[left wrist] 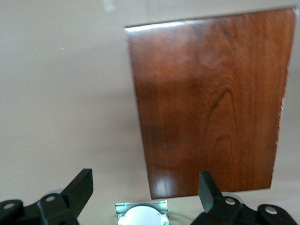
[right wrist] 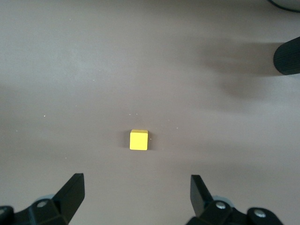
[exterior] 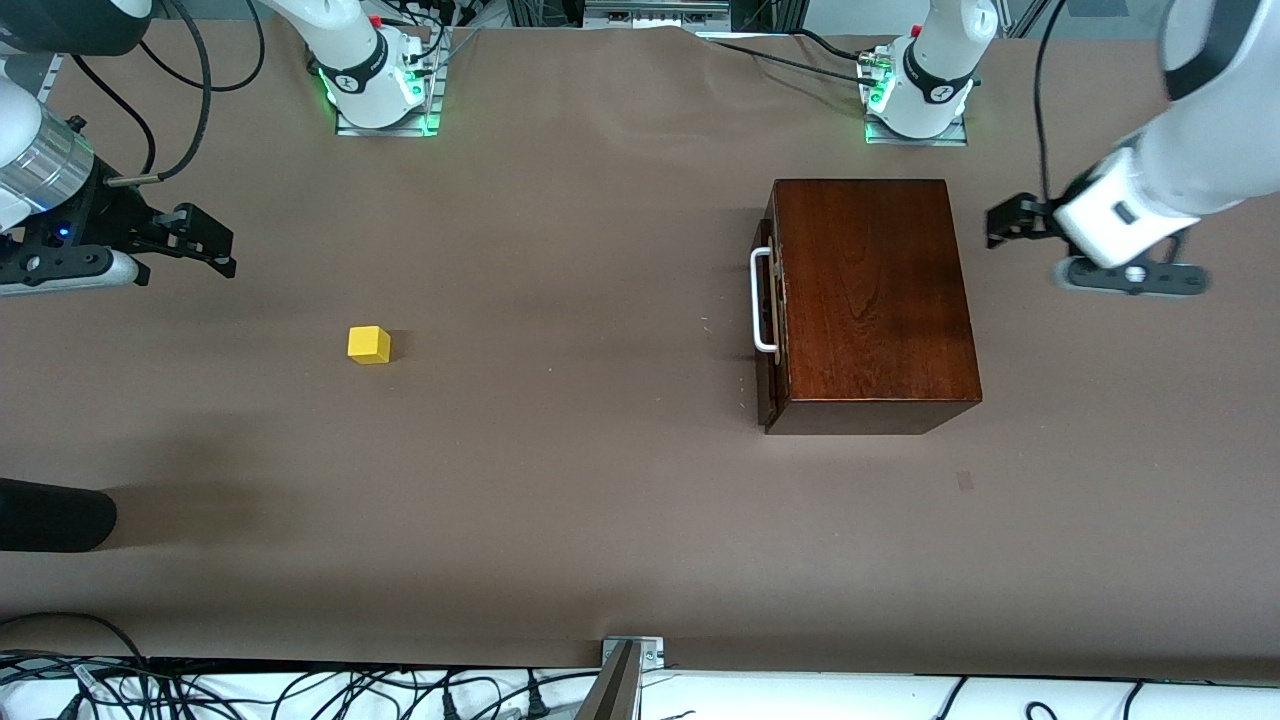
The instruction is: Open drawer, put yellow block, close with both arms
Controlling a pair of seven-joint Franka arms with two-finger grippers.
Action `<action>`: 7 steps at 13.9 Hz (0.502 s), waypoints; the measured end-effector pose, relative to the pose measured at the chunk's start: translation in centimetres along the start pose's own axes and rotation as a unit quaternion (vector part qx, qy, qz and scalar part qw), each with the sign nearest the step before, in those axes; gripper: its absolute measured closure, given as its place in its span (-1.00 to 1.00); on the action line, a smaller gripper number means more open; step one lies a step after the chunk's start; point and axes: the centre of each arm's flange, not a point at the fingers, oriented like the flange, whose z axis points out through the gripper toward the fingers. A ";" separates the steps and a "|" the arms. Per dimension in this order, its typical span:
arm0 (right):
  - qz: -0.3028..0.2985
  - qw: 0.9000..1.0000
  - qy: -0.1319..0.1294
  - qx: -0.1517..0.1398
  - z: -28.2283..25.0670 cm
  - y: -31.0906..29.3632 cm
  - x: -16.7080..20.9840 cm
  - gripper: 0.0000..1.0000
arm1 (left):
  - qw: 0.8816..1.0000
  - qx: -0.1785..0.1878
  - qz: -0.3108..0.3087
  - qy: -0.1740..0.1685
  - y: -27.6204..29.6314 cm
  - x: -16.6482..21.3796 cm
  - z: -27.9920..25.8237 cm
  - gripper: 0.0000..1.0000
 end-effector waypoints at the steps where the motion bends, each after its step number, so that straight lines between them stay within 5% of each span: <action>1: 0.000 1.000 0.000 0.000 0.0 0.0 0.0 -1.00 | 1.000 0.005 0.024 -0.009 2.9 0.2 0.7 -1.00; 3: 0.000 1.000 0.000 0.000 0.0 0.0 0.0 -1.00 | 0.999 0.013 0.044 -0.023 9.3 0.7 2.8 -1.00; 7: 0.000 1.000 0.000 0.000 0.0 0.0 0.0 -1.00 | 1.000 -0.002 -0.007 0.003 19.9 2.1 6.8 -1.00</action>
